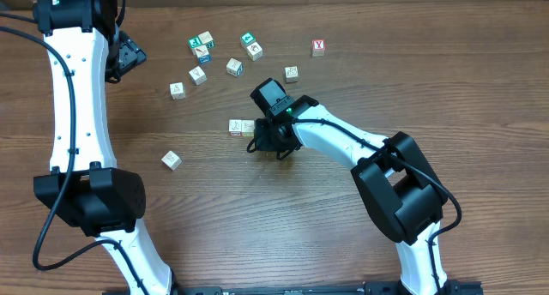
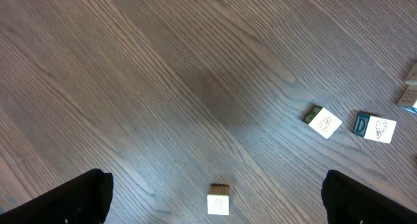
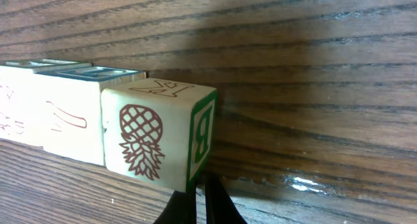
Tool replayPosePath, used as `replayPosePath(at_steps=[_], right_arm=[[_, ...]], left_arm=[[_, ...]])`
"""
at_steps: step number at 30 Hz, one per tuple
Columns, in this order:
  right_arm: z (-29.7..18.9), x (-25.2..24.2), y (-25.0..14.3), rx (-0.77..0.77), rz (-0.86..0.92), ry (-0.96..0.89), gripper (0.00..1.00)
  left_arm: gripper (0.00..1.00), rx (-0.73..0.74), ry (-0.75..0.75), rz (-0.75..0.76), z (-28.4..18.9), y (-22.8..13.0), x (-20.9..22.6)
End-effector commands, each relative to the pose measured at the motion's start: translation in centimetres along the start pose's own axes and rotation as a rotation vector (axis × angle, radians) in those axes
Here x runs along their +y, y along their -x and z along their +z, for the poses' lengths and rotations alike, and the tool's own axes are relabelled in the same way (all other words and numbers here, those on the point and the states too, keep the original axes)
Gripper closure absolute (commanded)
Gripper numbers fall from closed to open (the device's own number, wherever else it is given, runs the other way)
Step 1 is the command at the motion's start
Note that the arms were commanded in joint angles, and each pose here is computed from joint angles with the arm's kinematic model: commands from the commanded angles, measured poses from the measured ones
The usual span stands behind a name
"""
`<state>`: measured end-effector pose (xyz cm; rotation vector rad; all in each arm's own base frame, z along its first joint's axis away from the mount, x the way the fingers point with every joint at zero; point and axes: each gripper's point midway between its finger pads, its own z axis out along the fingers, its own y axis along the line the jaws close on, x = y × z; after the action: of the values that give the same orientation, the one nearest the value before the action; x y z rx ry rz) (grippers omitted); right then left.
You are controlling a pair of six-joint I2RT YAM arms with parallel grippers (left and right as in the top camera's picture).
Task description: Form a horizontal line
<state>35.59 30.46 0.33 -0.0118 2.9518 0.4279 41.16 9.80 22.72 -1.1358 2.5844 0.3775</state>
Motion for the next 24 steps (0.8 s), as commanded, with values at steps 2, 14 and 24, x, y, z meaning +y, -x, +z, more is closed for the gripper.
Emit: replayPosePath(at_steps=[2,14,24], right_arm=[[0.59,-0.15,-0.10,0.004,0.004,0.003,0.96],[0.59,0.06,0.15,-0.006,0.002,0.011,0.96],[0.59,-0.06,-0.08,0.003,0.003,0.006,0.96]], left_arm=[[0.00,-0.014,-0.014,0.022,-0.70,0.11,-0.16],[0.00,-0.014,-0.014,0.022,-0.70,0.11,-0.16],[0.00,-0.014,-0.014,0.022,-0.70,0.11,-0.16]])
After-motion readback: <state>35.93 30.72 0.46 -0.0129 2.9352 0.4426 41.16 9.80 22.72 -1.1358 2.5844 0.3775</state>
